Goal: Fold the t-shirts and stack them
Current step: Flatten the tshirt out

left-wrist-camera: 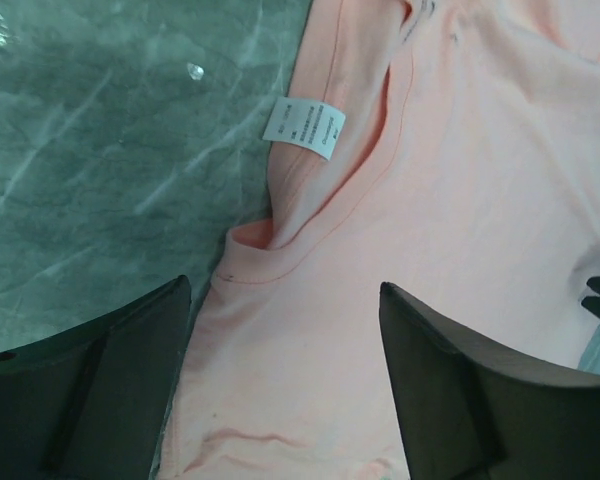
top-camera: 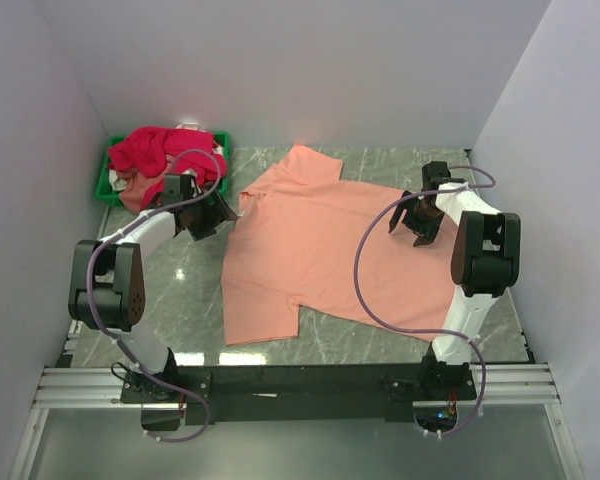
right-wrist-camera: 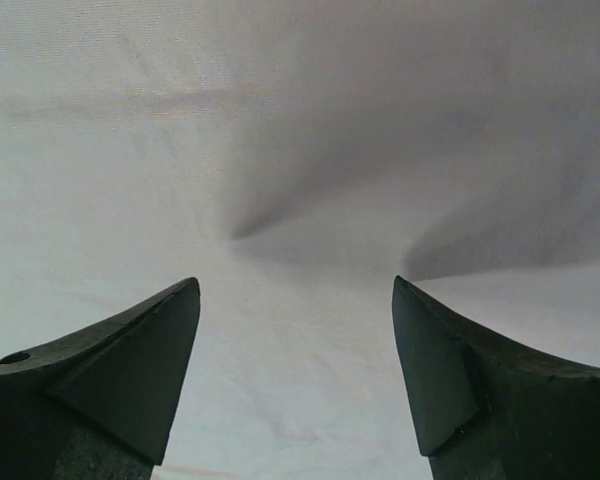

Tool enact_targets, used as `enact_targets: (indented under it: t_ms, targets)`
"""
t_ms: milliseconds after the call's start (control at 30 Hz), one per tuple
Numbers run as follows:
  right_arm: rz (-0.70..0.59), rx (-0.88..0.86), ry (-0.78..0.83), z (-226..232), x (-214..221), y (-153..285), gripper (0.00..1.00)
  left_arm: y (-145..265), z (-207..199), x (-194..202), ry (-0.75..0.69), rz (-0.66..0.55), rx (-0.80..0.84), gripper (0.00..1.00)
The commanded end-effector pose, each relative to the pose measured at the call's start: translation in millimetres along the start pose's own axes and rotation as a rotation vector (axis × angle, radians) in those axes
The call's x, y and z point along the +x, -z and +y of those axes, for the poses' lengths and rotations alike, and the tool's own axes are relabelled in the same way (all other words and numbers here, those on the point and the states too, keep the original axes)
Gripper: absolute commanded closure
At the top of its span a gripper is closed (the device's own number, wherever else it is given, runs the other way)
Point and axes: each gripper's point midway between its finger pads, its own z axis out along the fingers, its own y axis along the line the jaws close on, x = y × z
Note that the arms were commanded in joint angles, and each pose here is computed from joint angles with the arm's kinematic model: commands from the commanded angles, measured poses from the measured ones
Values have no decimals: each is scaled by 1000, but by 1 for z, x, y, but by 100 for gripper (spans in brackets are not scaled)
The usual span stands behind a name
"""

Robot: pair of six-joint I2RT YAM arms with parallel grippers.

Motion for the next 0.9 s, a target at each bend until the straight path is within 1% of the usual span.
enact_targets:
  t_ms: [0, 67, 300, 433, 533, 633, 733, 867]
  targets:
    - [-60, -24, 5, 7, -15, 15, 16, -4, -14, 0, -25, 7, 83, 19]
    - [-60, -24, 3, 7, -15, 15, 16, -11, -8, 5, -22, 28, 68, 23]
    - [-60, -10, 1, 3, -13, 13, 16, -21, 9, 5, 0, 35, -22, 27]
    - [-55, -10, -3, 3, -13, 12, 17, -31, 8, 6, 10, 55, -8, 28]
    - [-56, -7, -1, 3, -14, 12, 16, -36, 6, 5, 22, 61, 4, 33]
    - [-60, -5, 0, 3, -15, 13, 16, -40, 2, 7, 33, 72, 28, 35]
    - [-57, -1, 1, 2, -14, 12, 16, -47, 4, 15, 52, 104, 39, 40]
    - [-54, 1, -4, 1, -13, 11, 16, -49, -1, 24, 64, 128, 68, 45]
